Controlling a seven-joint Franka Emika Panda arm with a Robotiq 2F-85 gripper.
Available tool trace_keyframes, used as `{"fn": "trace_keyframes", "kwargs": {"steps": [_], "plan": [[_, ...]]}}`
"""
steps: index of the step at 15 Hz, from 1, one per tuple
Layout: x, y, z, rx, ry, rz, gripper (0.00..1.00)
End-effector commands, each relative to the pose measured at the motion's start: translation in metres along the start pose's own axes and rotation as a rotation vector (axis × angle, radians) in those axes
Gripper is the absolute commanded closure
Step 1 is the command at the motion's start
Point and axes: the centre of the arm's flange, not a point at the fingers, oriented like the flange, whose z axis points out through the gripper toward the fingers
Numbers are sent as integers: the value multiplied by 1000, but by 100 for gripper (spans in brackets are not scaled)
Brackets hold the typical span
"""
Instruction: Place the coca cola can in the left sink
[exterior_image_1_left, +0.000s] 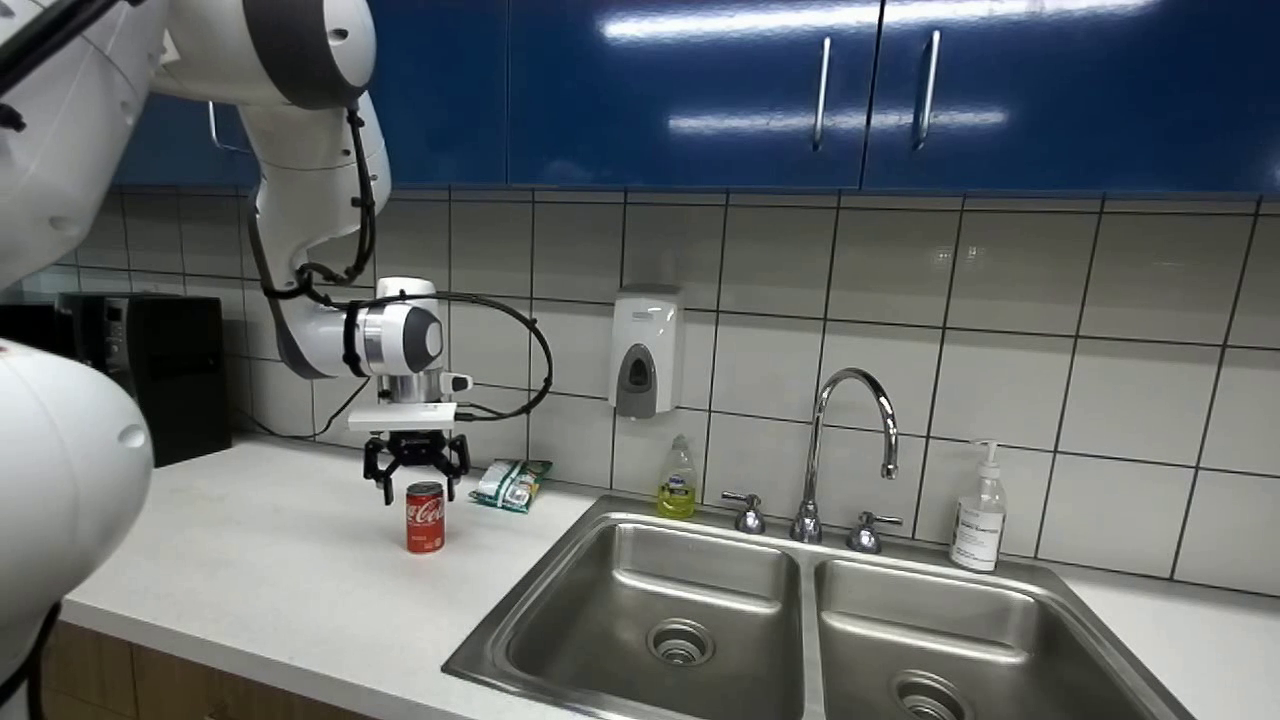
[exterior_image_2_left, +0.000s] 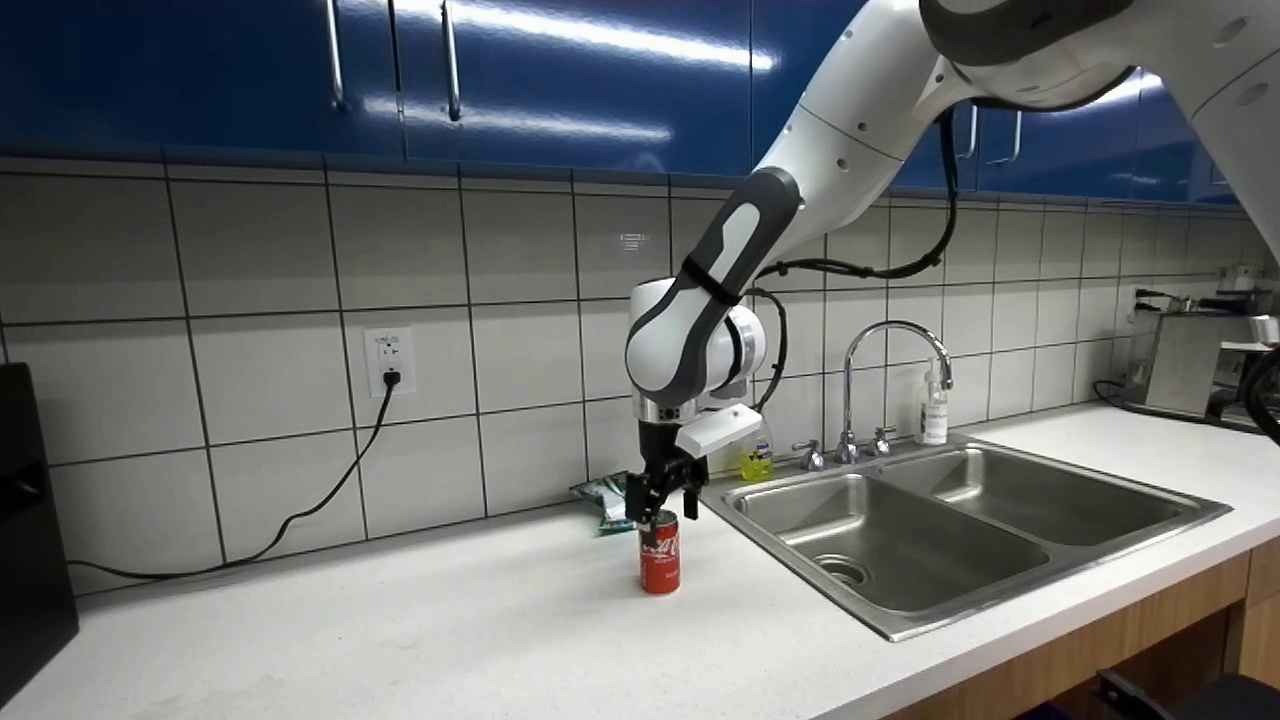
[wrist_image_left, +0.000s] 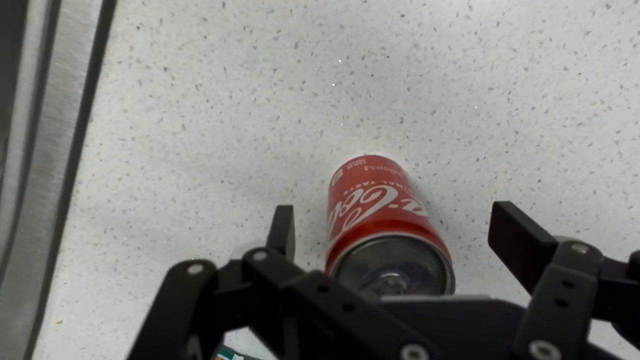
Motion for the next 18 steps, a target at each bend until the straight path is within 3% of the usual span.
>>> {"fn": "trace_keyframes", "kwargs": {"steps": [1,15,16,17,18], "plan": [[17,5,4,-18,-7,-11,0],[35,17,17,-24,-15,6,0],[35,17,18,-26,-26,3,25],[36,17,19,-32,-39,4,26],[36,17,21,-35,-57,-1,35]]}}
